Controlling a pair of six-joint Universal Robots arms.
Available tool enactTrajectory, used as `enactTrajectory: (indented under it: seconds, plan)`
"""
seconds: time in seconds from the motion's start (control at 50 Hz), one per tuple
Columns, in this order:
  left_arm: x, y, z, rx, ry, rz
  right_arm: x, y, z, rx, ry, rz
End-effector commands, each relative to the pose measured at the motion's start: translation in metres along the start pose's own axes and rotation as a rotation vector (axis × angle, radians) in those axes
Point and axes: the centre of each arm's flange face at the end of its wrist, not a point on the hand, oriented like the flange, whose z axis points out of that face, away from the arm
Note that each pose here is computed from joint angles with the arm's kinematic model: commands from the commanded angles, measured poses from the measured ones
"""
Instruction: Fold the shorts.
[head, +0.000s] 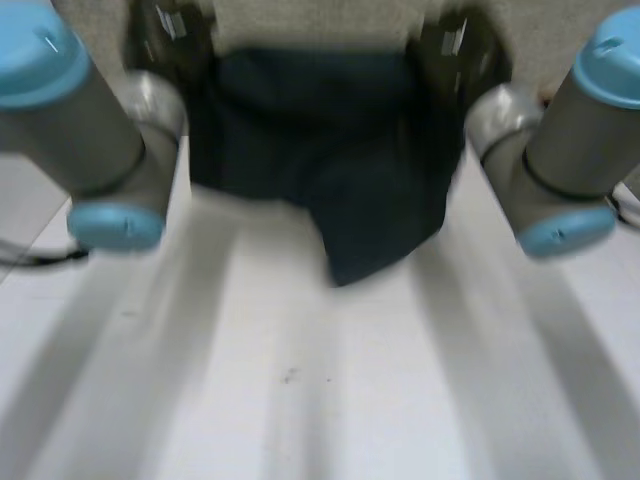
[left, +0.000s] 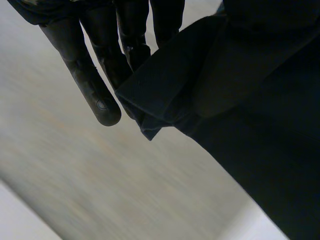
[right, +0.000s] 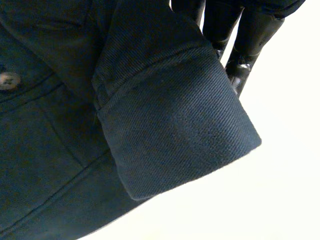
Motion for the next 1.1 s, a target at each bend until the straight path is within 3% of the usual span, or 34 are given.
enactTrajectory:
  seconds: [0.02, 0.12, 0.28, 0.4, 0.48, 0.5, 0.52, 0.66, 0.86, 1.1]
  plan:
    - [-0.053, -0.087, 0.02, 0.357, -0.242, -0.076, 0.051, -0.061, 0.023, 0.414, 0.313, 0.011]
    - [-0.034, -0.047, 0.006, 0.222, -0.159, -0.06, 0.035, -0.043, 0.018, 0.32, 0.219, 0.078]
    - [0.009, 0.037, -0.033, -0.034, -0.002, -0.03, -0.032, 0.031, -0.007, -0.001, -0.073, 0.175]
    - [0.056, 0.12, -0.081, -0.279, 0.156, 0.01, -0.088, 0.093, -0.048, -0.268, -0.253, 0.212]
    - [0.071, 0.149, -0.108, -0.386, 0.217, 0.034, -0.112, 0.116, -0.074, -0.387, -0.337, 0.23]
    - [0.072, 0.152, -0.113, -0.399, 0.227, 0.037, -0.115, 0.119, -0.078, -0.404, -0.348, 0.231]
    - [0.067, 0.154, -0.147, -0.469, 0.277, 0.054, -0.113, 0.112, -0.118, -0.542, -0.432, 0.249]
    - [0.053, 0.136, -0.158, -0.452, 0.267, 0.046, -0.101, 0.102, -0.139, -0.587, -0.432, 0.287]
    - [0.042, 0.124, -0.161, -0.434, 0.247, 0.039, -0.103, 0.111, -0.158, -0.647, -0.371, 0.385]
    - [0.044, 0.129, -0.172, -0.464, 0.268, 0.047, -0.06, 0.113, -0.168, -0.675, -0.284, 0.403]
